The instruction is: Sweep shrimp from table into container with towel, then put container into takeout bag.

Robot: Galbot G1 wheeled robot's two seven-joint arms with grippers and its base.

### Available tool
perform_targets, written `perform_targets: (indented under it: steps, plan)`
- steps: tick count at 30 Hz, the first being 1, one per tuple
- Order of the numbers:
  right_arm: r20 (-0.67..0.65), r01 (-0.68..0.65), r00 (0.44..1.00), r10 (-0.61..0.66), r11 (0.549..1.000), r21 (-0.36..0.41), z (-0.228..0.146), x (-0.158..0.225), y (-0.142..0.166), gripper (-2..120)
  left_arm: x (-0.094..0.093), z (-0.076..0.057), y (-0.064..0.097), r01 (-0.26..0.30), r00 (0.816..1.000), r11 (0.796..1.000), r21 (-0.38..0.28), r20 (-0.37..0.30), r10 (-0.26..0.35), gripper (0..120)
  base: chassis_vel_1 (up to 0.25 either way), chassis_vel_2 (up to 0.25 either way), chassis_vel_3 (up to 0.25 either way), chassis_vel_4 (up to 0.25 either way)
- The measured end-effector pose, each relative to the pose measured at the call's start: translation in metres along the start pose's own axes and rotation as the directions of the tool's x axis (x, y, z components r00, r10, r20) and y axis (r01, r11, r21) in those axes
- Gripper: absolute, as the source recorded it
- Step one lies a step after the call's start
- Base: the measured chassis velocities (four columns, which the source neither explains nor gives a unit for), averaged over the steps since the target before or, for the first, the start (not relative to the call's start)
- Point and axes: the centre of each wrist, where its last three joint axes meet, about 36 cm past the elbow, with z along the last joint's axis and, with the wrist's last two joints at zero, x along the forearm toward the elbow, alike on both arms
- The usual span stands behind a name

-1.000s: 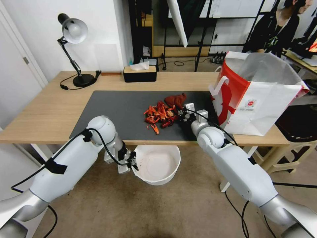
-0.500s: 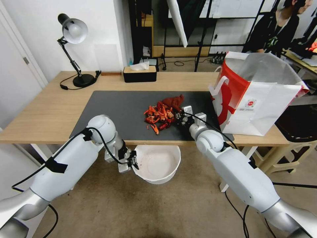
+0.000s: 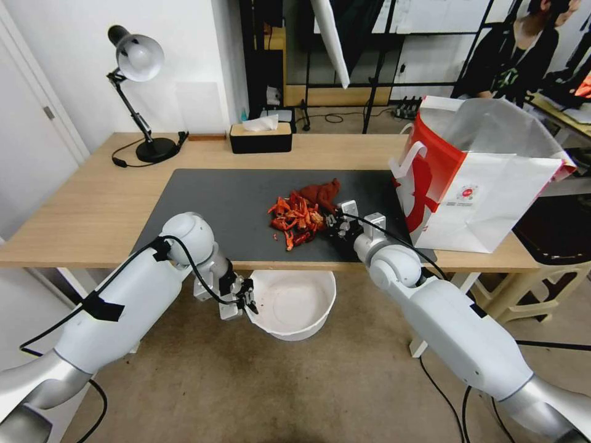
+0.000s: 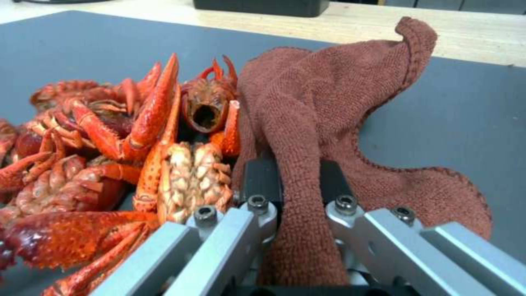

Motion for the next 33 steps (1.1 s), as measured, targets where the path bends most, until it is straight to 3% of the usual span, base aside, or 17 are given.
perform_targets:
  steps: [17, 33]
  plan:
    - [-0.013, 0.039, 0.999, -0.039, 0.999, 0.002, 0.002, 0.028, 0.009, 2, 0.0, 0.0, 0.001, -0.007, 1.0, 1.0, -0.003, -0.002, 0.007, 0, 0.0, 0.0, 0.0, 0.0]
    - [-0.023, 0.071, 0.997, -0.071, 0.997, -0.01, 0.01, 0.053, 0.023, 2, 0.003, 0.0, -0.011, -0.021, 1.0, 1.0, 0.016, -0.006, 0.021, 0, 0.0, 0.0, 0.0, 0.0]
